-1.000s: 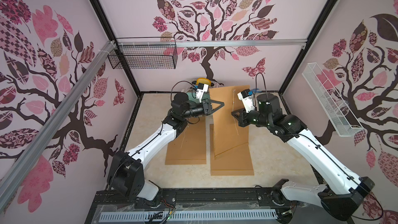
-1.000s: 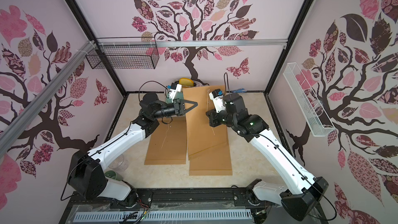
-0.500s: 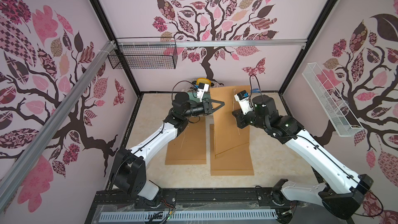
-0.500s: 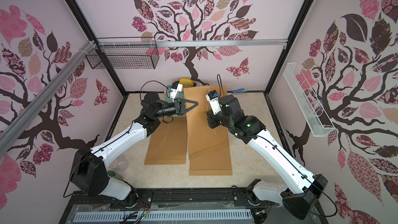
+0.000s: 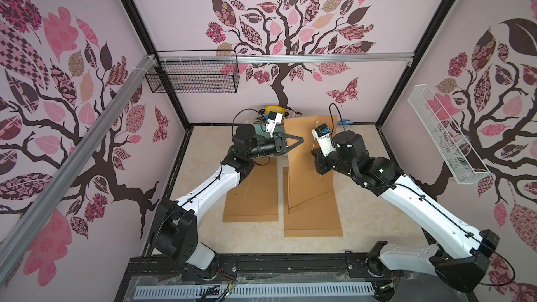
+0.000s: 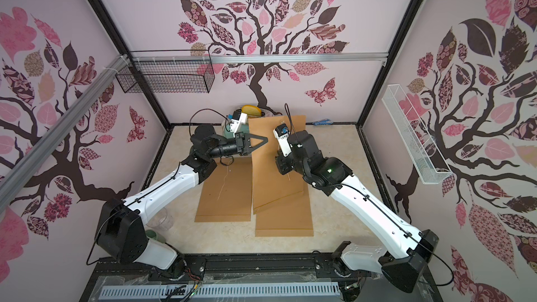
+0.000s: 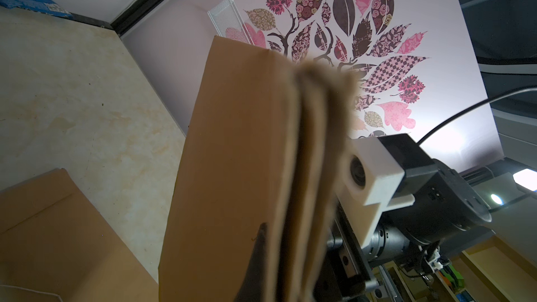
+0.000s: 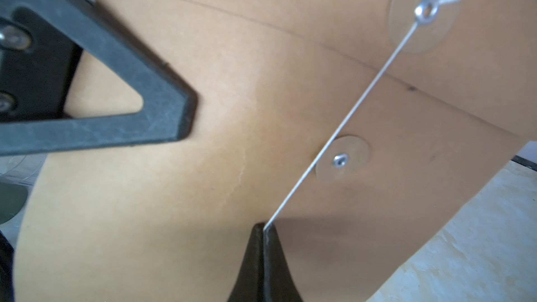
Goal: Close the mouth of the file bag
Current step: Close the file bag.
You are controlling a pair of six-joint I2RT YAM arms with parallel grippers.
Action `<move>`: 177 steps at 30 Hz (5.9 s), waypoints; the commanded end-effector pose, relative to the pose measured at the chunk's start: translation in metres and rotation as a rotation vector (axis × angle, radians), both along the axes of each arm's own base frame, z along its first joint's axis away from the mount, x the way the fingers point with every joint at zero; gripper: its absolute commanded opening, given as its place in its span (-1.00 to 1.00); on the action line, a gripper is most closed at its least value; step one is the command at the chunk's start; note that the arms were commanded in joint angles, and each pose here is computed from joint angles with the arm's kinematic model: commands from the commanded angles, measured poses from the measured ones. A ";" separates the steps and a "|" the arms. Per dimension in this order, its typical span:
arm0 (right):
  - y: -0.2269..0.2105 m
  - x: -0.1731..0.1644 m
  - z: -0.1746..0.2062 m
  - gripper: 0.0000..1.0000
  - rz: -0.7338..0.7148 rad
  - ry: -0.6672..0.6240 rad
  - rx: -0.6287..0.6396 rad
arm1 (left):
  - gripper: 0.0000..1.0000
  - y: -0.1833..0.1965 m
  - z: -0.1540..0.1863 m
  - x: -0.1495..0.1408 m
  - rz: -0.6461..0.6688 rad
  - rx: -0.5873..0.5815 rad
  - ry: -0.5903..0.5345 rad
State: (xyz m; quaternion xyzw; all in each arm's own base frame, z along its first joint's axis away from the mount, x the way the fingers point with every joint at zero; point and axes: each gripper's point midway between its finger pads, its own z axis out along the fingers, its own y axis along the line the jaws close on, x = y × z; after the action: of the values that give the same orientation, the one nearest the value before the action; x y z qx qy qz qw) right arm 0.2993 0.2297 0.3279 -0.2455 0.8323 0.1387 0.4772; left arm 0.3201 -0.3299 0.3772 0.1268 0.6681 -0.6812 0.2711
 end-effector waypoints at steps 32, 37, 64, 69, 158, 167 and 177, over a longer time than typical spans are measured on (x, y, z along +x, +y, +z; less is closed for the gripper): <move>0.016 -0.017 0.001 -1.00 0.115 0.005 0.035 | -1.00 -0.003 0.031 -0.020 -0.095 -0.003 -0.105; 0.016 -0.016 -0.008 -1.00 0.130 0.015 -0.014 | -1.00 -0.004 0.034 -0.039 -0.204 0.003 -0.135; -0.032 -0.006 -0.009 -1.00 0.088 0.062 0.264 | -1.00 0.002 0.058 -0.051 -0.232 -0.123 -0.154; -0.040 -0.002 0.005 -1.00 0.088 0.065 0.331 | -1.00 0.000 0.056 -0.053 -0.254 -0.125 -0.135; -0.042 -0.016 -0.010 -1.00 0.058 0.301 0.434 | -1.00 -0.007 0.035 -0.052 -0.217 -0.044 -0.083; -0.059 0.001 -0.004 -1.00 -0.012 0.243 0.337 | -1.00 -0.003 0.033 -0.057 -0.217 -0.042 -0.081; -0.062 0.012 0.026 -1.00 -0.021 0.199 0.325 | -1.00 -0.002 0.029 -0.061 -0.226 -0.040 -0.078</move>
State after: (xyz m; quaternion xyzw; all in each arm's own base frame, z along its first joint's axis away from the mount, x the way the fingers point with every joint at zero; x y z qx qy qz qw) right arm 0.3060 0.1770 0.3432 -0.1455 0.8417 0.3119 0.4162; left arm 0.2745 -0.3386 0.3850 0.1914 0.6501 -0.7084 0.1974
